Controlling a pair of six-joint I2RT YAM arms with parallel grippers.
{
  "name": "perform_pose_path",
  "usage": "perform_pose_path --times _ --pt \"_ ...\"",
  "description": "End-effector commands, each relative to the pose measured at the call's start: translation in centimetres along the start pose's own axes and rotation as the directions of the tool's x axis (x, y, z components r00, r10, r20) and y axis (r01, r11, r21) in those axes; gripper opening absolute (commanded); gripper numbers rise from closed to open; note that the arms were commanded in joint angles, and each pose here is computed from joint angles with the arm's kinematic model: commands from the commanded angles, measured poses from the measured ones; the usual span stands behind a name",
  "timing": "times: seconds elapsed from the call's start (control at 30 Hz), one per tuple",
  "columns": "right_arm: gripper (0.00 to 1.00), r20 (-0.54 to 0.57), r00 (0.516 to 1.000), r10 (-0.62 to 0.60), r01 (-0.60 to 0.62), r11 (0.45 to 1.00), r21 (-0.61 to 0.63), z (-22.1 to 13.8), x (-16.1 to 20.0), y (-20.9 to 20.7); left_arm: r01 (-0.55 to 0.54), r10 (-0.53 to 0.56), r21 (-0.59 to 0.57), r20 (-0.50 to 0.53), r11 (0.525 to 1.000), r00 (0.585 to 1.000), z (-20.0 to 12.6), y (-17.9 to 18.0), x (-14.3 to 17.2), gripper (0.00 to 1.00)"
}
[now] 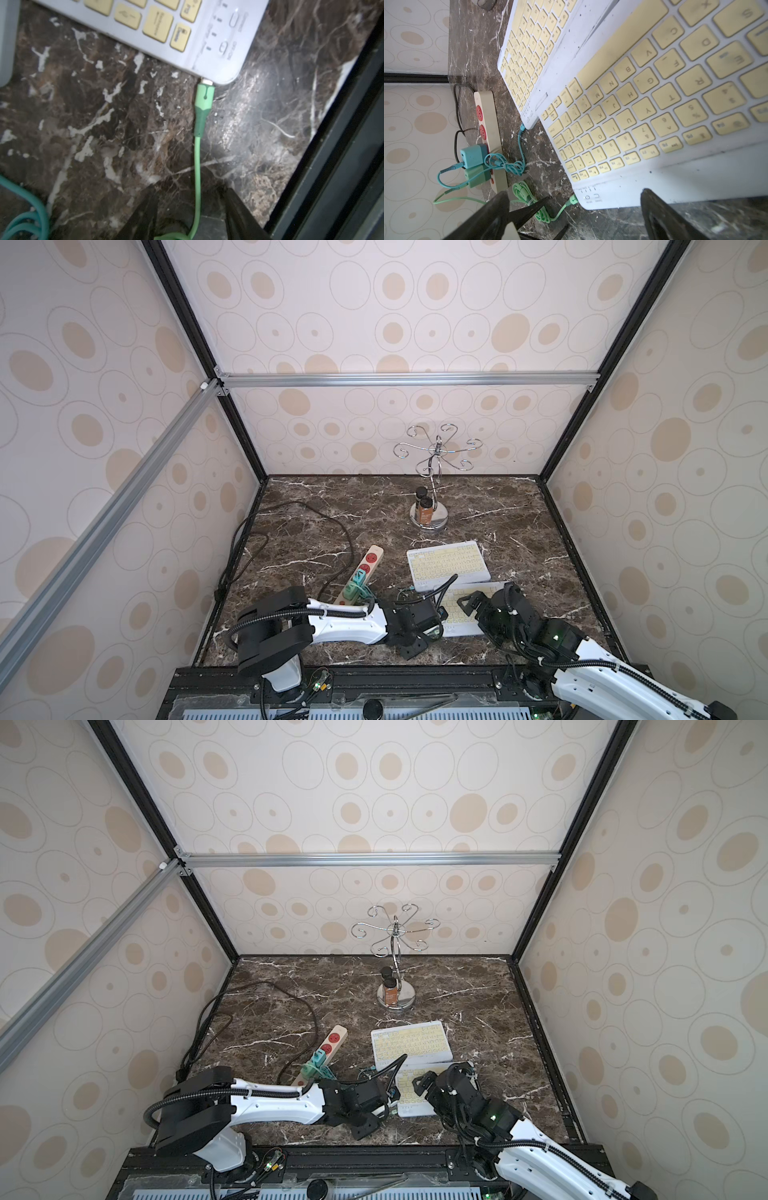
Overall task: Unplug the wireless keyboard
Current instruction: Pick up the keyboard from the center of the board.
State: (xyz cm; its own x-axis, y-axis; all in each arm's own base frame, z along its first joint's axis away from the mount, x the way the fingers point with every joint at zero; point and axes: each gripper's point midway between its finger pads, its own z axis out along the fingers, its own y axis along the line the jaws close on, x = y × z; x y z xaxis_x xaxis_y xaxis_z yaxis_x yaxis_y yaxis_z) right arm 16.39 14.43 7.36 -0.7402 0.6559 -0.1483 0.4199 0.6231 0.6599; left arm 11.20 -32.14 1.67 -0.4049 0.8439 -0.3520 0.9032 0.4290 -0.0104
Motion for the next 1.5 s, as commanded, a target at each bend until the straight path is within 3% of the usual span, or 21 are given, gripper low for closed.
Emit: perform_pose_path --times 0.0,0.37,0.6,0.83,1.0,1.27,1.47 --pt "1.0 0.026 0.997 0.076 -0.077 0.997 0.02 0.4 -0.2 -0.8 -0.028 0.027 -0.005 -0.072 1.0 0.997 0.6 0.0 1.1 0.5" --pt "0.99 0.067 0.995 0.075 -0.077 0.997 0.031 0.1 -0.9 -1.1 -0.066 0.066 0.006 -0.128 0.998 0.99 1.7 -0.2 1.5 0.2" --pt "0.99 0.071 0.993 0.096 -0.099 0.994 0.04 0.0 -0.9 -1.4 -0.078 0.082 0.04 -0.103 0.996 0.991 1.8 -0.8 0.9 0.0" --pt "0.99 0.069 0.976 0.205 -0.211 0.972 0.102 -0.6 -0.6 -3.1 -0.077 0.079 0.083 -0.018 0.994 0.997 0.7 -1.2 -1.0 0.0" --pt "1.0 0.014 0.972 0.235 -0.236 0.97 0.065 -0.8 0.2 -2.4 -0.049 0.045 0.069 0.059 0.996 0.997 -0.7 -0.4 -2.9 0.0" --pt "1.0 -0.088 0.982 0.167 -0.163 0.985 0.046 -0.5 2.7 0.1 -0.007 0.004 0.018 0.173 1.0 0.985 -2.9 1.4 -5.7 0.0" --pt "1.0 -0.08 0.991 0.106 -0.102 0.994 0.049 -0.1 4.1 1.4 -0.004 0.004 -0.003 0.208 1.0 0.978 -3.8 2.1 -7.4 0.0"
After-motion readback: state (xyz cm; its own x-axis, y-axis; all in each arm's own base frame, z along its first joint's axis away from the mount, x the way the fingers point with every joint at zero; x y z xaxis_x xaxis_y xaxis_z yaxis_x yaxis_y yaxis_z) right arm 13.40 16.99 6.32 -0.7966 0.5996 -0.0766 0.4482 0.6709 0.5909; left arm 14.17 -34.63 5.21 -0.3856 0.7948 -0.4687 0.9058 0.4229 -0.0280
